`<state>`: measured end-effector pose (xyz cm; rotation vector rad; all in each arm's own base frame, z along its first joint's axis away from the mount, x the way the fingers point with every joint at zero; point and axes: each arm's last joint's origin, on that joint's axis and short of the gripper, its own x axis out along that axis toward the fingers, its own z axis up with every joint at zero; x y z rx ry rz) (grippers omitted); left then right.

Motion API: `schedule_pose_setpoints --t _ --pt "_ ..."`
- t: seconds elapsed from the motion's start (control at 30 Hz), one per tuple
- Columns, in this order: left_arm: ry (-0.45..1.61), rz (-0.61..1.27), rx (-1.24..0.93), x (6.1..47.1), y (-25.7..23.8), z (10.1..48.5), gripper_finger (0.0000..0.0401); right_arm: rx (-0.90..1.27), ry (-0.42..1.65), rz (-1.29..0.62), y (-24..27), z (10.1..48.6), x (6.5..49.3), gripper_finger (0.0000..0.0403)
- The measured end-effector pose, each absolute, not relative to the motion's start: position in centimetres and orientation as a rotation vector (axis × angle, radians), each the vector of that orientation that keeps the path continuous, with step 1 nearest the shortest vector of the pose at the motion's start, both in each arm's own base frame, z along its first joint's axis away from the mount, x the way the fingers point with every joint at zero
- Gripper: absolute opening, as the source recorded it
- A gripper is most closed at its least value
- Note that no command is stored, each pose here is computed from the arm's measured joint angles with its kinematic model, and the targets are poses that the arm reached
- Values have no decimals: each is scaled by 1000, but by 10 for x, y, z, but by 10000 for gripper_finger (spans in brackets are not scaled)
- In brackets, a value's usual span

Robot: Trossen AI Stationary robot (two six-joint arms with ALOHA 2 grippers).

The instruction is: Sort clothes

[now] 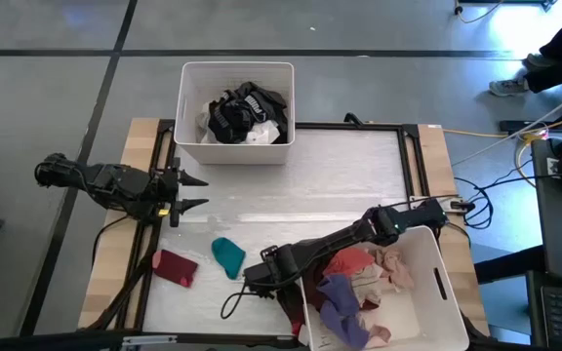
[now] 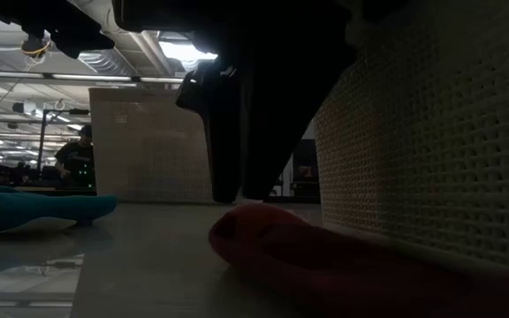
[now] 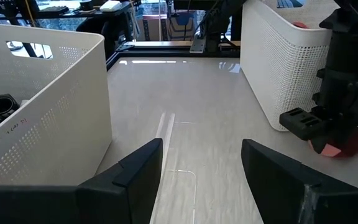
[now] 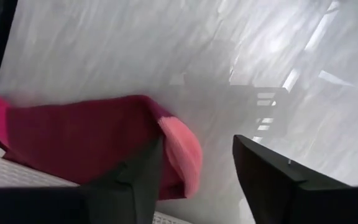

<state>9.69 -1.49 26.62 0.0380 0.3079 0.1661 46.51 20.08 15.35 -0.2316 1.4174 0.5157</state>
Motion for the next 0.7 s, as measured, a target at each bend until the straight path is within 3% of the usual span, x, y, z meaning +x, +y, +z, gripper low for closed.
schedule_pose_setpoints --t 0.33,0.7 --pt "307 166 38 97 -15 266 210 -218 1436 523 201 143 463 124" --pt "308 166 38 97 -15 266 210 -62 1382 408 199 167 471 108"
